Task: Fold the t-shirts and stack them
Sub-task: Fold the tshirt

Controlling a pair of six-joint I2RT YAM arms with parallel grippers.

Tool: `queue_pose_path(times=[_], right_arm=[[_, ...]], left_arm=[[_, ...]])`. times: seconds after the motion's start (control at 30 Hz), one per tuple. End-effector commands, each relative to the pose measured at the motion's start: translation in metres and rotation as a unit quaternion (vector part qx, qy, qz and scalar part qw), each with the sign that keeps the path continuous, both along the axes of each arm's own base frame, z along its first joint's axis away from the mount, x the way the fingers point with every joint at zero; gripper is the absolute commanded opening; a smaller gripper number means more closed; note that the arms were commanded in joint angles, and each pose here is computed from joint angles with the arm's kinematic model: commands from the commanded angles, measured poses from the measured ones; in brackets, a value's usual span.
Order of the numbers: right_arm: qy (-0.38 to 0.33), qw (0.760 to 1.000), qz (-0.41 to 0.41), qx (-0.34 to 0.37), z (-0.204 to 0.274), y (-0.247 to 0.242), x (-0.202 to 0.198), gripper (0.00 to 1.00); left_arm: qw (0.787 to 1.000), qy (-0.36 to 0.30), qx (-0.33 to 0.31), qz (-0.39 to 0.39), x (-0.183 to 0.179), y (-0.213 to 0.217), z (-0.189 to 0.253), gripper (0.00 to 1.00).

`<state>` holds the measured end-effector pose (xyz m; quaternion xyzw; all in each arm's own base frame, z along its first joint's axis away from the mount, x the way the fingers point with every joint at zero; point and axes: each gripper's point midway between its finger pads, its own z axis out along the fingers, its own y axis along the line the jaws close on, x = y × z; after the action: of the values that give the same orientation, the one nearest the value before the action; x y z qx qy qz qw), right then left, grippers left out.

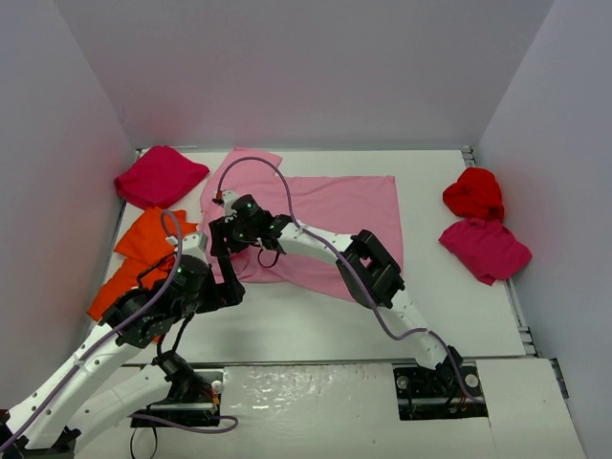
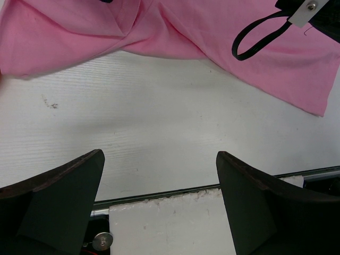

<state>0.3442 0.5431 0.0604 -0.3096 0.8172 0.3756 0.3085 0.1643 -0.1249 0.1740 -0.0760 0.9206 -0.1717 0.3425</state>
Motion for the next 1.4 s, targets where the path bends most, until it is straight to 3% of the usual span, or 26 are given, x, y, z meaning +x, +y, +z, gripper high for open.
queue_pose_path(times=[0.0,0.43,0.7,0.87,1.0,1.23,1.37], right_arm=[[-0.025,1.0,-0.003,0.012,0.013,0.0,0.009,0.54],[-0.017,1.0,0.007,0.026,0.019,0.009,0.004,0.38],[-0.007,1.0,0.014,0.026,0.013,0.015,-0.002,0.38],[-0.007,1.0,0.016,0.025,0.012,0.017,-0.005,0.26],[-0.014,1.0,0.01,0.022,0.018,0.014,-0.003,0.0],[-0.018,0.999,0.017,0.035,0.041,0.016,-0.008,0.0],[-0.029,0.998,0.026,0.053,0.077,0.015,-0.019,0.0]], left_arm=[[1.0,-0.016,-0.014,0.003,0.007,-0.006,0.01,0.84],[1.0,-0.014,-0.014,0.004,0.009,-0.008,0.008,0.84],[1.0,-0.014,-0.01,0.005,0.008,-0.005,0.006,0.84],[1.0,-0.013,-0.01,0.004,0.009,-0.007,0.005,0.84],[1.0,-0.014,-0.008,0.004,0.008,-0.005,0.005,0.84],[1.0,-0.015,-0.008,0.004,0.009,-0.006,0.004,0.84],[1.0,-0.014,-0.012,0.001,0.01,-0.008,0.001,0.84]])
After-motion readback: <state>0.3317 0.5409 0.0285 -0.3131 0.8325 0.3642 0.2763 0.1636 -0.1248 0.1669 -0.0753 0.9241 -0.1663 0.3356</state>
